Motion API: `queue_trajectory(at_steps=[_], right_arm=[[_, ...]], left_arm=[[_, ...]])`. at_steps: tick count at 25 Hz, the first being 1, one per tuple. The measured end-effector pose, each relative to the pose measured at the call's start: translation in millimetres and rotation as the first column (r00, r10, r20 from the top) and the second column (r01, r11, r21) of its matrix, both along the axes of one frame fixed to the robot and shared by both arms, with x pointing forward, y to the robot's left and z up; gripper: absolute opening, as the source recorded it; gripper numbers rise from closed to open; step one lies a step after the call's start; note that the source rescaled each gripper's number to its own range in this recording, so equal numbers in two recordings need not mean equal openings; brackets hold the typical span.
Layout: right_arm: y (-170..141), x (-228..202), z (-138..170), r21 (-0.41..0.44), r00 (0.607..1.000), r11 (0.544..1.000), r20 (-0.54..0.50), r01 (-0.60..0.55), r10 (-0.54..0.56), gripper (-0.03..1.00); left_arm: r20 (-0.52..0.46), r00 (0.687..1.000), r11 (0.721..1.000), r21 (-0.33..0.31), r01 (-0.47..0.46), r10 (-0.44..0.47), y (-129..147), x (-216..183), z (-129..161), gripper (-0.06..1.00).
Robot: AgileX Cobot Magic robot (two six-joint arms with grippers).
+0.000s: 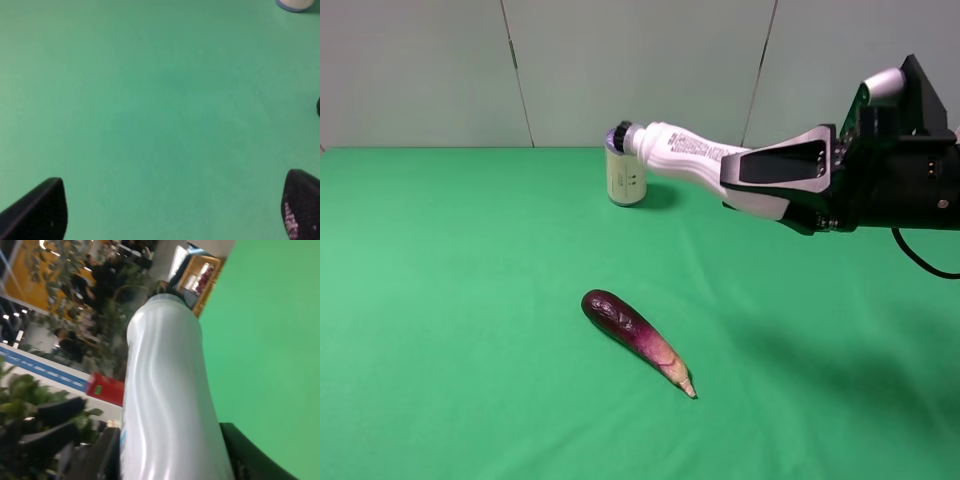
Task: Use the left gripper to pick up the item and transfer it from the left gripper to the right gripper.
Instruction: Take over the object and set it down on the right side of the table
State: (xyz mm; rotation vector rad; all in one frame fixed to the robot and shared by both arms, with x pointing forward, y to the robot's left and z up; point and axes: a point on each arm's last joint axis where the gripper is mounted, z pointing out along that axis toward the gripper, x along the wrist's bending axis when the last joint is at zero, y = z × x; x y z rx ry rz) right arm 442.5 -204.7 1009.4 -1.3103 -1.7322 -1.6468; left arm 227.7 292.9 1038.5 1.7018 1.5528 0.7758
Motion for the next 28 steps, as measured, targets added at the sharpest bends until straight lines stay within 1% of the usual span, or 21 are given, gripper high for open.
queue_trajectory(at_steps=[4,8,11,13,15,18,21,25,28], right_arm=[[-3,4,-8,-0.086,0.999,0.995,-0.014,0.051,-0.053,0.02],[-9,10,-16,-0.184,0.990,0.974,-0.022,0.133,-0.139,0.02],[-16,15,-23,-0.272,0.978,0.942,-0.010,0.196,-0.206,0.02],[-20,18,-27,-0.331,0.968,0.913,0.008,0.240,-0.251,0.02],[-25,21,-30,-0.385,0.957,0.880,0.029,0.278,-0.289,0.02],[-34,25,-35,-0.466,0.936,0.818,0.071,0.338,-0.346,0.02],[-44,29,-39,-0.539,0.905,0.738,0.123,0.405,-0.407,0.02],[-56,34,-42,-0.605,0.855,0.629,0.190,0.489,-0.482,0.02],[-63,36,-42,-0.640,0.829,0.561,0.235,0.524,-0.507,0.02]], left_arm=[[0.000,1.000,1.000,0.000,0.000,0.000,0,0,0,0.74],[0.000,1.000,1.000,0.000,-0.005,0.005,0,0,0,0.74],[-0.001,0.999,0.999,0.000,-0.039,0.039,0,0,0,0.74],[-0.001,0.997,0.997,0.000,-0.075,0.075,-1,1,0,0.74],[-0.001,0.995,0.995,0.000,-0.104,0.104,-1,1,0,0.74],[-0.001,0.992,0.992,0.000,-0.124,0.124,-1,1,0,0.74],[-0.001,0.992,0.992,0.000,-0.124,0.124,-1,1,0,0.74],[-0.001,0.992,0.992,0.000,-0.124,0.124,-1,1,0,0.74],[-0.001,0.992,0.992,0.000,-0.124,0.124,-1,1,0,0.74]])
